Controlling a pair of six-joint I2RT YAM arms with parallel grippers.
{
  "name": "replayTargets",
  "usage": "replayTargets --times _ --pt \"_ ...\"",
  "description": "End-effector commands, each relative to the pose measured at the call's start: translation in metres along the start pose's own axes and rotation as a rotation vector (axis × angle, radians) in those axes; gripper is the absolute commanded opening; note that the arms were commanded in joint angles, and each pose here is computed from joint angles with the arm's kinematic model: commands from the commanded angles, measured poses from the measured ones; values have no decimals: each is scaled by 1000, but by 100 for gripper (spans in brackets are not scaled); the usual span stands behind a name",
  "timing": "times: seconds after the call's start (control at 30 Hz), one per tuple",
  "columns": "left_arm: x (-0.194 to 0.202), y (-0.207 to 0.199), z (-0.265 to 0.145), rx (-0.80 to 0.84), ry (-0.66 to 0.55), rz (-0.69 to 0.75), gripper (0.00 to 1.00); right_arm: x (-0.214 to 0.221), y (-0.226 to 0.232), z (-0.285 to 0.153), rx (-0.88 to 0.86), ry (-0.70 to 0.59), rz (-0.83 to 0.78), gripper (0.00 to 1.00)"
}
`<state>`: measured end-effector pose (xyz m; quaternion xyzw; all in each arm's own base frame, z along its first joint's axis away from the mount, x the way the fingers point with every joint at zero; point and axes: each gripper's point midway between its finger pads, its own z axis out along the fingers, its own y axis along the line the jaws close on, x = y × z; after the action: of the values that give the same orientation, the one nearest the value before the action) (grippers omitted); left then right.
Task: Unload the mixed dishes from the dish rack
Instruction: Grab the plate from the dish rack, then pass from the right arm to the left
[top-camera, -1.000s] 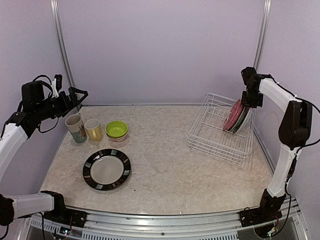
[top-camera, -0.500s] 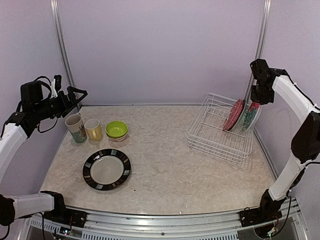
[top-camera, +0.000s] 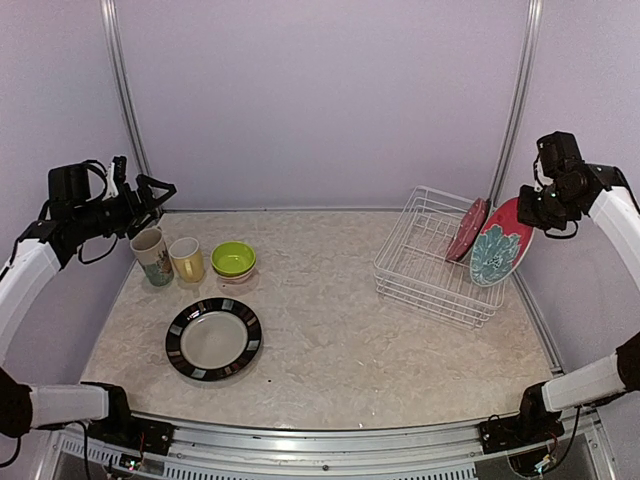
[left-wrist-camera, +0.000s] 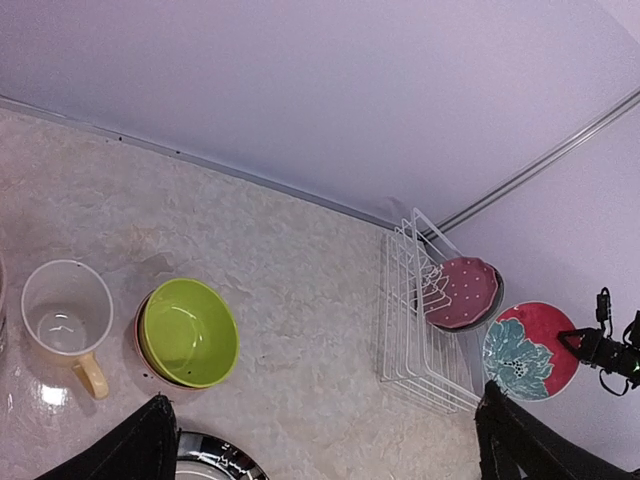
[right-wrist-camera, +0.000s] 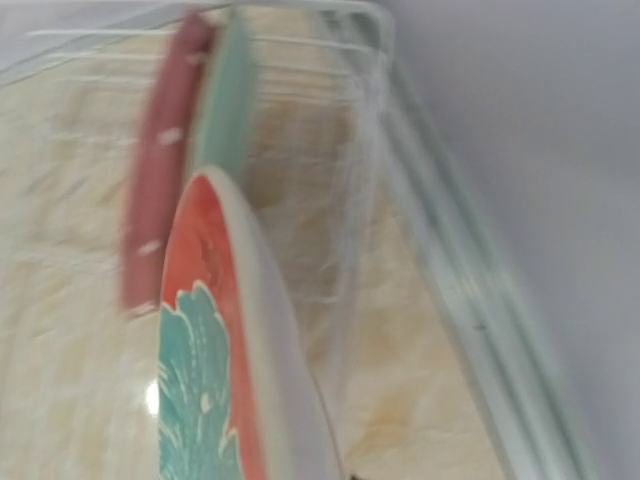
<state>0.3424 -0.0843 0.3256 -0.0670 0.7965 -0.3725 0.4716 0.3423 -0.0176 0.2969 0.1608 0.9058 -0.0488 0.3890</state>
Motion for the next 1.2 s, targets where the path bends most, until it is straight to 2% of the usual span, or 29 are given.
replayTargets --times 0.0,0.3,0.5,0.67,0.83,0.93,1.03,1.17 --pt "5 4 8 19 35 -33 99 -26 43 -41 -310 -164 46 0" --pt "15 12 23 42 105 -87 99 -6 108 -55 -764 -147 145 0" --pt "29 9 38 75 177 -123 98 16 140 -40 -948 -103 201 0" --pt "75 -37 61 195 329 -122 98 32 167 -28 -1014 -64 201 0" --pt "131 -85 83 373 511 -253 96 48 208 -25 -1096 -19 183 0" --pt "157 -115 91 463 566 -277 96 60 233 -24 -1148 20 167 0" --pt "182 -135 100 498 618 -286 96 71 258 -24 -1192 62 154 0" --pt "210 -140 113 502 693 -316 93 81 289 -33 -1280 104 142 0"
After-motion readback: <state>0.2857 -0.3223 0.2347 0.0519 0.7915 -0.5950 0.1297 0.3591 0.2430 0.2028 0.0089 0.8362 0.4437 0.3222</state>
